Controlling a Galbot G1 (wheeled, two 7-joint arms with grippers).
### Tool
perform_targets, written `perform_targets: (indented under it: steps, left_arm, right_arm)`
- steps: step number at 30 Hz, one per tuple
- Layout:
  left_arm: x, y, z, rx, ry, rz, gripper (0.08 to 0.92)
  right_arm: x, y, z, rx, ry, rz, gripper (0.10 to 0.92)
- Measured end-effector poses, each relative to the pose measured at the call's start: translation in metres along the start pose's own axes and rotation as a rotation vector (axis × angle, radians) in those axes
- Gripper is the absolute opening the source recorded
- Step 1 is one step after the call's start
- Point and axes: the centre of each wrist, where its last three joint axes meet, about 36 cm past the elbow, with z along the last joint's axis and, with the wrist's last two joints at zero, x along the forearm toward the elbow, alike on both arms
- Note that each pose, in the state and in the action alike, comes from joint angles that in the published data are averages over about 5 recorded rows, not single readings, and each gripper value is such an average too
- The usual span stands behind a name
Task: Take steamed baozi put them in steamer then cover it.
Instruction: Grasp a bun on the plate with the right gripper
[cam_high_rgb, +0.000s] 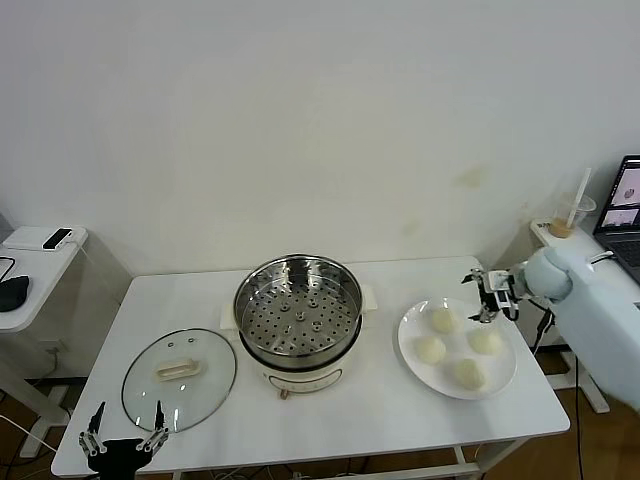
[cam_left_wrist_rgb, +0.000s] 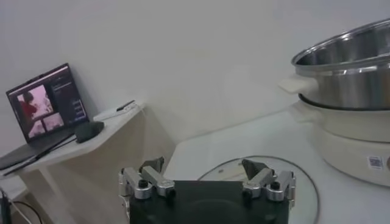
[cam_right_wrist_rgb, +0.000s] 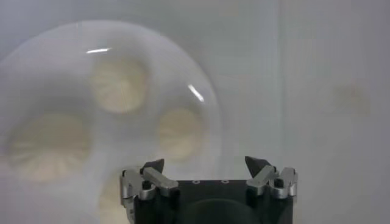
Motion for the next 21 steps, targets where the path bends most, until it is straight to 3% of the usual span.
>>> perform_targets:
  steps: [21]
  left_arm:
    - [-0.002, 0.006, 0.007, -0.017, 0.015, -0.017, 0.823]
  right_arm:
    - [-0.063, -0.022, -0.033, 0.006, 0.033, -0.105, 0.822]
